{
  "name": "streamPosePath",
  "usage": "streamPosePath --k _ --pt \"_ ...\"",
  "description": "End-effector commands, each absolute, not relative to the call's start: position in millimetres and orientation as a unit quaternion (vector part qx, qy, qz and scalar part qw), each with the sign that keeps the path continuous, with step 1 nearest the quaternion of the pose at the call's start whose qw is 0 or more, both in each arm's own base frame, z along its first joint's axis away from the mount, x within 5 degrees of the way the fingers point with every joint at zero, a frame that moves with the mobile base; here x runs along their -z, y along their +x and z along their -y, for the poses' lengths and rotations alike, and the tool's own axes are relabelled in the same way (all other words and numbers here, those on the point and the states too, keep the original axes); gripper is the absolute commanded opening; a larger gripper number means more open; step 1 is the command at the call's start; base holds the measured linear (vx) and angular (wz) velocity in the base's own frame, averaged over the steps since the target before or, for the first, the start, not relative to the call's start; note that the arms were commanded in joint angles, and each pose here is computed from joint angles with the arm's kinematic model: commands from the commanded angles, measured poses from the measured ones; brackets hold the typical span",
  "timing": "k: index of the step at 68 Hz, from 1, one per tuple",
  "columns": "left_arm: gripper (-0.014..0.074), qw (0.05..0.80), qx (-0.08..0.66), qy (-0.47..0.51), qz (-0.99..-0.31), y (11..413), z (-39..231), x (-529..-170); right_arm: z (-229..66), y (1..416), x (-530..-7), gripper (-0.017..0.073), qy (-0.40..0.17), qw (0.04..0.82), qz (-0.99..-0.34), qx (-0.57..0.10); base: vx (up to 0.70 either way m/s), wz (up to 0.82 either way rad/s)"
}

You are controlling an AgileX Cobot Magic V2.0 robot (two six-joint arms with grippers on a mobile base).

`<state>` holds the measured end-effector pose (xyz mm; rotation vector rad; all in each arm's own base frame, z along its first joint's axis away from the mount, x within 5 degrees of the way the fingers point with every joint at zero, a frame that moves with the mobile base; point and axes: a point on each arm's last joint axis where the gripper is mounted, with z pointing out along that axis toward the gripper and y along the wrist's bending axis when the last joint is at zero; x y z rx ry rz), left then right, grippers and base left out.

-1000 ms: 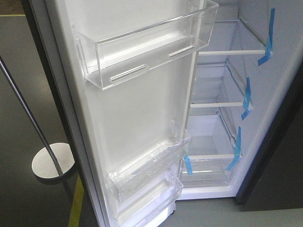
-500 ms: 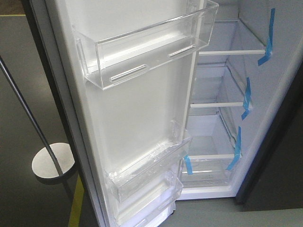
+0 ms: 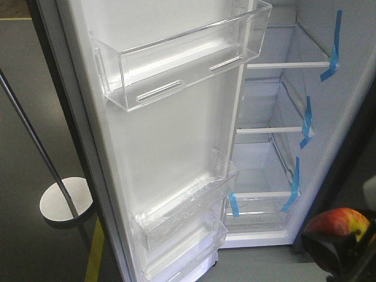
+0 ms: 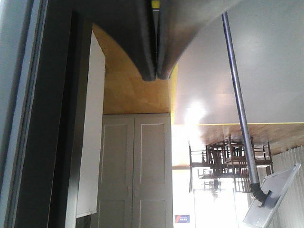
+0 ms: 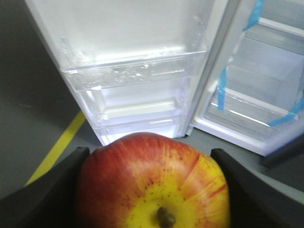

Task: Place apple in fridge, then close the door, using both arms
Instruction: 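Raise the right gripper and lower the apple into the upper door bin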

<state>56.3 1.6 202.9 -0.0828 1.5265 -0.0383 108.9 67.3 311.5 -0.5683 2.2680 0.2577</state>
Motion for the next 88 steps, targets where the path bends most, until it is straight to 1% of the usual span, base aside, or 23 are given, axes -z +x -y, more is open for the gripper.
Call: streamPosePath --k 1,5,15,19,23,30,35,45,58,70,77,88 --pt "-0.0006 0.749 0.022 -0.043 -0.66 55 -2 -208 -79 136 -328 0.0256 -0.215 0.431 -0.873 -0.081 0.0 0.0" --pt "-0.0006 0.749 0.022 -0.043 -0.66 55 -2 -208 -85 155 -335 0.0268 -0.207 0.434 -0.874 -0.07 0.0 0.0" --pt "-0.0006 0.749 0.022 -0.043 -0.66 55 -2 -208 -81 199 -368 0.0274 -0.168 0.455 -0.873 -0.053 0.0 0.0" --pt "-0.0006 0.749 0.022 -0.043 -0.66 55 -2 -208 -82 213 -382 0.0274 -0.176 0.456 -0.87 -0.063 0.0 0.0" --pt "-0.0006 0.749 0.022 -0.043 -0.66 55 -2 -208 -84 225 -398 0.0274 -0.183 0.459 -0.865 -0.087 0.0 0.0" --pt "-0.0006 0.749 0.022 -0.043 -0.66 55 -2 -208 -90 237 -433 0.0274 -0.216 0.477 -0.842 -0.127 0.0 0.0" --pt "-0.0006 0.749 0.022 -0.043 -0.66 55 -2 -208 -95 244 -453 0.0274 -0.237 0.492 -0.826 -0.14 0.0 0.0" --pt "-0.0006 0.749 0.022 -0.043 -0.66 55 -2 -208 -104 261 -484 0.0274 -0.253 0.52 -0.801 -0.154 0.0 0.0" --pt "-0.0006 0.749 0.022 -0.043 -0.66 55 -2 -208 -115 291 -505 0.0274 -0.254 0.542 -0.784 -0.168 0.0 0.0" --pt "-0.0006 0.749 0.022 -0.043 -0.66 55 -2 -208 -128 311 -521 0.0274 -0.266 0.563 -0.754 -0.206 0.0 0.0" --pt "-0.0006 0.749 0.022 -0.043 -0.66 55 -2 -208 -136 322 -525 0.0274 -0.274 0.571 -0.739 -0.229 0.0 0.0" --pt "-0.0006 0.749 0.022 -0.043 -0.66 55 -2 -208 -143 339 -522 0.0274 -0.276 0.573 -0.734 -0.237 0.0 0.0"
